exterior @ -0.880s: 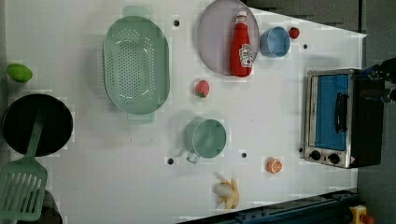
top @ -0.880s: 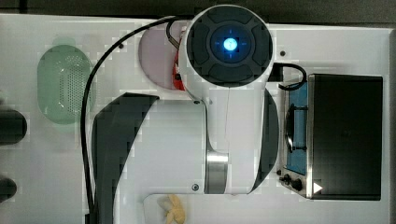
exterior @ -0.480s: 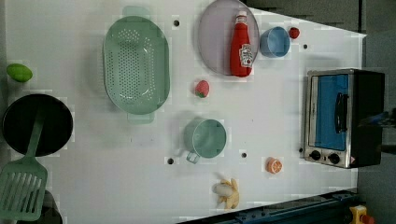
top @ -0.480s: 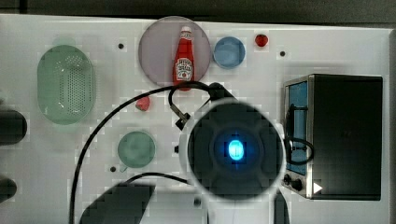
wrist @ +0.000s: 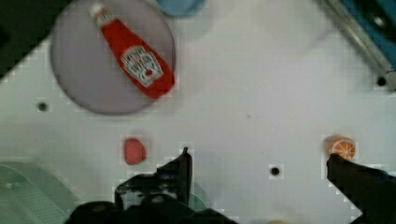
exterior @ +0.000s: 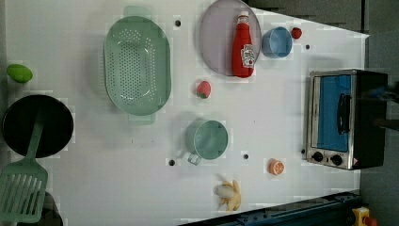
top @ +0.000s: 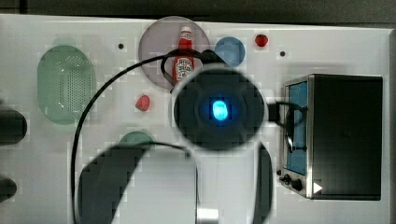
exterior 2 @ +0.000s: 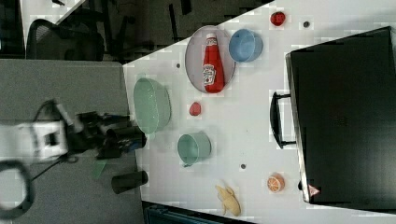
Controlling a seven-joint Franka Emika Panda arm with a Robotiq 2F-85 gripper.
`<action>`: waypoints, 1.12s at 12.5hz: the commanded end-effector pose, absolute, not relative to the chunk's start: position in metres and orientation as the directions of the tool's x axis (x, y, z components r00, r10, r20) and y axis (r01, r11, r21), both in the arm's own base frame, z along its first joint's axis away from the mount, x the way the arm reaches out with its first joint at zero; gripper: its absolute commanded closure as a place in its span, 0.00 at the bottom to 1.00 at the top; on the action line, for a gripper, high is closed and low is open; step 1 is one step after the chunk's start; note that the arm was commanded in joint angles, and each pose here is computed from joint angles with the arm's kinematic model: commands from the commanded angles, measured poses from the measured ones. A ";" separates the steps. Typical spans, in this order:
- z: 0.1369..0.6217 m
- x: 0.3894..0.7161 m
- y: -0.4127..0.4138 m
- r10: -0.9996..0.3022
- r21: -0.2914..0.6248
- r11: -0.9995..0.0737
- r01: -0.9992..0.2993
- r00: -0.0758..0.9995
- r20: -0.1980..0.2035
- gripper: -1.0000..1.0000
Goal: Pick ketchup from plate and place it on table.
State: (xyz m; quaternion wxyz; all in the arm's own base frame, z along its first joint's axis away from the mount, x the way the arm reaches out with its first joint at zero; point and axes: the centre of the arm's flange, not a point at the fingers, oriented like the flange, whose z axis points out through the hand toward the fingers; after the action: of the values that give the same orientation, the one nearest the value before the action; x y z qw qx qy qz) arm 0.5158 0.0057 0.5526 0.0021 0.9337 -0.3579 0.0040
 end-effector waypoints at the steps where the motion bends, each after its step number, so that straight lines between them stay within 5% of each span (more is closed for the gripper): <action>1: 0.480 0.547 0.013 -0.693 0.024 -0.721 -0.693 0.720 -0.036 0.00; 7: 0.364 0.599 0.038 -0.580 -0.028 -0.814 -0.581 0.814 -0.033 0.00; 14: 0.262 0.647 0.043 -0.119 -0.077 -0.990 -0.119 0.993 -0.016 0.00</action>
State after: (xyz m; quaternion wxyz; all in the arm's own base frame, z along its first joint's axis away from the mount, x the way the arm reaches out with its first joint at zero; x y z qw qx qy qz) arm 0.6331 0.0410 0.2359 -0.0320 0.9874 -0.1500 -0.0393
